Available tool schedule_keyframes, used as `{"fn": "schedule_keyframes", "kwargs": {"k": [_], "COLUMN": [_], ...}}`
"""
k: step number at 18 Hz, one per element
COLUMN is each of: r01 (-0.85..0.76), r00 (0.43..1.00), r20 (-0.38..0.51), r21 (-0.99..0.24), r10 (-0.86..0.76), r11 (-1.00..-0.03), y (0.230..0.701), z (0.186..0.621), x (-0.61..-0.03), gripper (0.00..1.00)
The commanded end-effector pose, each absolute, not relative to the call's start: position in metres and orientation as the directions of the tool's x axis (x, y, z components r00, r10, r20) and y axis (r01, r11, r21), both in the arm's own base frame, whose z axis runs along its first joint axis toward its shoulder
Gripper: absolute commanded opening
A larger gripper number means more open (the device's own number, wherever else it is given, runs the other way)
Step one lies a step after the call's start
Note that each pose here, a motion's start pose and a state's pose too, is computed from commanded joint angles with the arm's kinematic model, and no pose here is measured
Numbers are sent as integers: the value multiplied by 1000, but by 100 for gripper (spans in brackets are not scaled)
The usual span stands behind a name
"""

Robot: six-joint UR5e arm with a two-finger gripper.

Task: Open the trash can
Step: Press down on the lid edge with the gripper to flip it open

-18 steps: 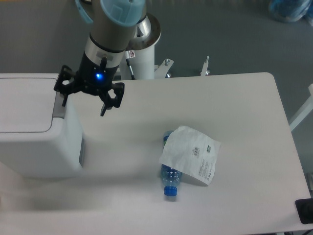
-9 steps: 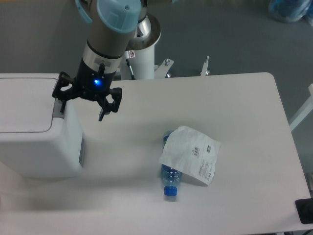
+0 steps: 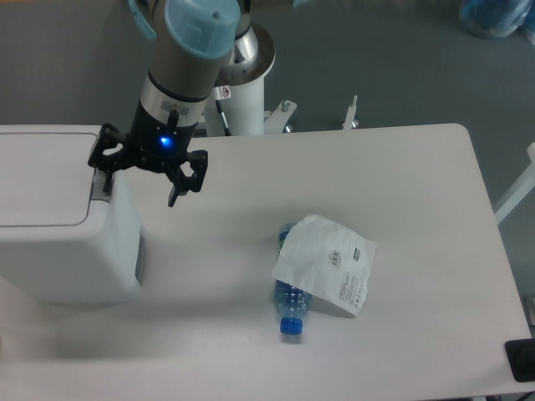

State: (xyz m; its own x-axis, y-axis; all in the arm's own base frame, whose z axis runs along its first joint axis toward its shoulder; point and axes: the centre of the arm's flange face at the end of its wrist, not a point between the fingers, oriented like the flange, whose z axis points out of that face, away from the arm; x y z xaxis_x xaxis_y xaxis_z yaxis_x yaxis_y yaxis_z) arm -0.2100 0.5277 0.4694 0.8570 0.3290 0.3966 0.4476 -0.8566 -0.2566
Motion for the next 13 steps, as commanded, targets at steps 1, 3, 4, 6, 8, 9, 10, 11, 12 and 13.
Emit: {"fn": "schedule_keyframes", "kwargs": {"k": [1, 3, 4, 6, 8, 9, 10, 11, 12, 13], "r01": [448, 445, 445, 443, 438, 431, 420, 415, 411, 411], "r00": [857, 858, 858, 861, 869, 876, 884, 890, 894, 896], "r20": [397, 397, 396, 393, 382, 374, 364, 354, 347, 342], "r21": [-257, -257, -258, -268, -301, -322, -347, -372, -390, -404], "r10": [329, 326, 326, 323, 314, 305, 293, 286, 282, 282], "r11": [-857, -858, -858, -856, -847, -843, -839, -830, -824, -817], "y": [528, 528, 528, 529, 530, 531, 532, 533, 533, 533], "z": [469, 469, 470, 472, 478, 482, 486, 490, 492, 494], "x": [-210, -208, -208, -209, -211, -212, -212, -214, -216, -219], "gripper": [100, 100, 100, 100, 100, 100, 100, 100, 100, 100]}}
